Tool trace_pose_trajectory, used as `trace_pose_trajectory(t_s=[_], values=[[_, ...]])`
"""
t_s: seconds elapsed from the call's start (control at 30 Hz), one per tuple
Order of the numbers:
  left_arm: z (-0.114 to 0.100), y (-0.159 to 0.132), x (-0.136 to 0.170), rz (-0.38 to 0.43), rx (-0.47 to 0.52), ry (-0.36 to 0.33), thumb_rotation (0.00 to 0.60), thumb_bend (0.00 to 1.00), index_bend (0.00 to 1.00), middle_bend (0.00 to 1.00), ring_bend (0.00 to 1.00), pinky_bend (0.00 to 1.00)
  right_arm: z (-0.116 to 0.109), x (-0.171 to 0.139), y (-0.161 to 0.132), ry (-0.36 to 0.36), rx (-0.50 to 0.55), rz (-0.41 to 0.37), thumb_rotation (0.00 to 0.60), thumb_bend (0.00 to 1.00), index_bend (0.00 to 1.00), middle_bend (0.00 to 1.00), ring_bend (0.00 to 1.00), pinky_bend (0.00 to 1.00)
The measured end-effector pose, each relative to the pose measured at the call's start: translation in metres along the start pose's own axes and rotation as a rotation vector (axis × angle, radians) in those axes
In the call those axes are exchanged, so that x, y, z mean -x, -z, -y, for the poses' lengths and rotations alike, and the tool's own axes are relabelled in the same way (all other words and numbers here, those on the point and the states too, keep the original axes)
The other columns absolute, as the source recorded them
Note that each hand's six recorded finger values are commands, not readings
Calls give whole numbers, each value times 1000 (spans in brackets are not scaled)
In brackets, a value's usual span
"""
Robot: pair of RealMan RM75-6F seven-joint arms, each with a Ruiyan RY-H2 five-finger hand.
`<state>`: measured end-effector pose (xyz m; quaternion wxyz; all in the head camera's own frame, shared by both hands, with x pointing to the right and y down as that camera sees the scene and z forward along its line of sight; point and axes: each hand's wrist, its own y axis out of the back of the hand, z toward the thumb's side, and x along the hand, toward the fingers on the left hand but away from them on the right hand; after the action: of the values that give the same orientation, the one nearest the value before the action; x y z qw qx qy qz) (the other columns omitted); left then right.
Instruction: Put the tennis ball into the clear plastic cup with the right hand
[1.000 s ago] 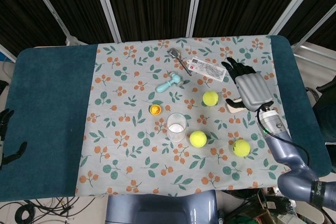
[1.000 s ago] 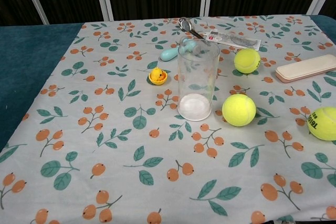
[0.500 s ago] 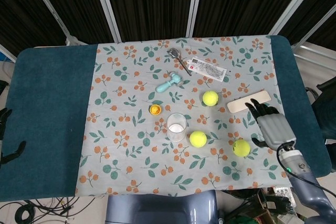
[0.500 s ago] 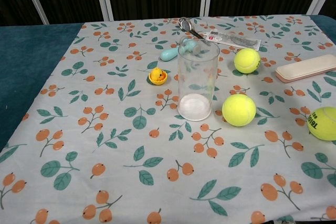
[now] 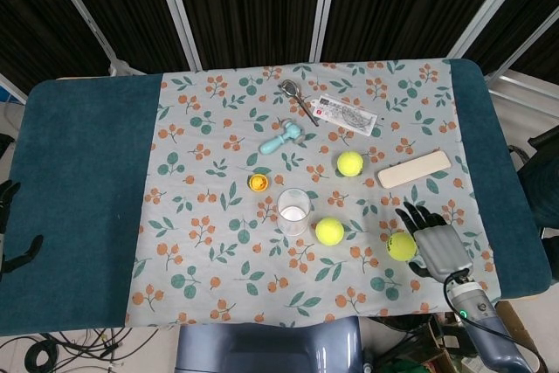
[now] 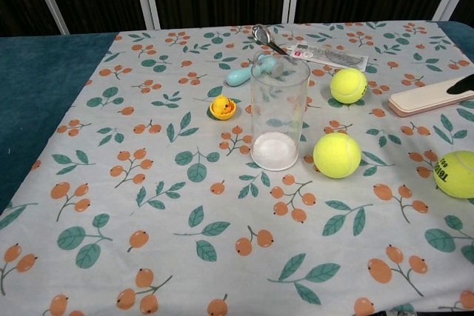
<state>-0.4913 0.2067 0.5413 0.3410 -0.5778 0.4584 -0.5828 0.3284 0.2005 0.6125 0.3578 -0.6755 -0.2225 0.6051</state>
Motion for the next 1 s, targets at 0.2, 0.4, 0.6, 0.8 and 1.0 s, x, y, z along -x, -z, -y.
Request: trace_pose_trajectory(t_s=[0.2, 0.4, 0.6, 0.8, 1.0], values=[[-1, 1, -1, -3, 1, -2, 600, 298, 25, 33, 2, 0, 18, 11, -3, -13, -17, 1, 600, 132, 0, 9, 68, 172], [-1, 2, -1, -4, 1, -1, 600, 298, 25, 33, 2, 0, 34, 15, 4, -46, -62, 27, 600, 132, 0, 57, 132, 172], [-1, 1, 0, -3, 0, -3, 600, 298, 25, 33, 2, 0, 46, 14, 9, -74, -72, 48, 600, 132, 4, 142, 222, 172], [-1, 1, 0, 0, -4, -2, 600, 298, 25, 33, 2, 0, 57, 17, 7, -83, -61, 44, 600, 133, 18, 176, 257, 172], [-1, 3, 0, -5, -6, -1, 600, 298, 25, 33, 2, 0, 60, 20, 0, -69, -42, 25, 600, 162, 85, 236, 323, 199]])
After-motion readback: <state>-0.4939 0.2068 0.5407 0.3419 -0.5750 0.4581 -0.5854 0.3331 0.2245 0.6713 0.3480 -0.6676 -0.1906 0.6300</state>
